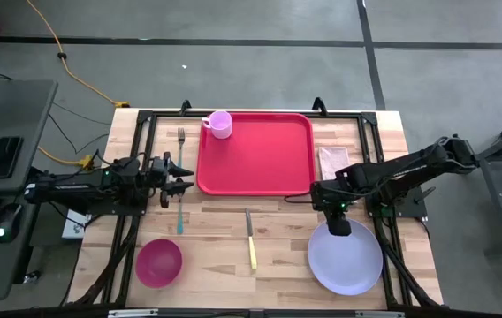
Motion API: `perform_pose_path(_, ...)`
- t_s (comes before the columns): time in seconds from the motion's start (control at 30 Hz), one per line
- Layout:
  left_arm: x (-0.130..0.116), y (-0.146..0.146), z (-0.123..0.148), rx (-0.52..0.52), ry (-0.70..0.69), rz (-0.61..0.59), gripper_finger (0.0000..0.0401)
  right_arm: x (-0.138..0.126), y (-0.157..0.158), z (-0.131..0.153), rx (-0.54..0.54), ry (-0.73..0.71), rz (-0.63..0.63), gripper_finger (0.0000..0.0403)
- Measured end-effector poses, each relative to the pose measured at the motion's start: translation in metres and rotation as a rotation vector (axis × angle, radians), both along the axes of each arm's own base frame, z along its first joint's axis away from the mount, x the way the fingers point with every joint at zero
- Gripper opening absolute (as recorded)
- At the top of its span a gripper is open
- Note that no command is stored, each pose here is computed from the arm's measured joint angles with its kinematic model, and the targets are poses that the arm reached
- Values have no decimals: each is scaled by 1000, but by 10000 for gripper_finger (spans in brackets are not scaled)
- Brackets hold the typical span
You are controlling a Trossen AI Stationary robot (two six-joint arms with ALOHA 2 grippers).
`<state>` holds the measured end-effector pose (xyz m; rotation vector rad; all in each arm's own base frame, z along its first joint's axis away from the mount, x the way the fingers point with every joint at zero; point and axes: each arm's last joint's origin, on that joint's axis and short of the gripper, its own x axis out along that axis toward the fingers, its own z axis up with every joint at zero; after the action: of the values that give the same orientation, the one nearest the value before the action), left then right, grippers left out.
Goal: Set up tray
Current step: Put the white plate on the red tray to the bottom right of the pink mug
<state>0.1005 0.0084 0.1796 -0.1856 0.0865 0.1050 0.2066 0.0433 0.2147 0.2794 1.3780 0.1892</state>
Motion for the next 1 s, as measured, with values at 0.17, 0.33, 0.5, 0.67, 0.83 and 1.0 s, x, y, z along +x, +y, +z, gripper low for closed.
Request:
perform_pose_path(0.17,1,0,-1,7,-26,2,211,-4,0,-14,23,15,-12,134)
perform_pose_path(0.33,2,0,-6,6,-40,2,211,-8,0,-23,36,46,-48,134)
perform_pose_path(0.5,2,0,-6,2,-36,2,211,-8,-1,-24,25,37,-13,134)
perform_pose_path(0.67,2,0,-7,2,-33,2,211,-7,-2,-24,-20,16,5,134)
perform_pose_path(0.83,2,0,-9,1,-23,1,211,-6,-2,-24,-27,1,11,134)
perform_pose_path(1.0,3,0,-16,-7,-7,-1,211,-2,0,-32,-5,35,22,134)
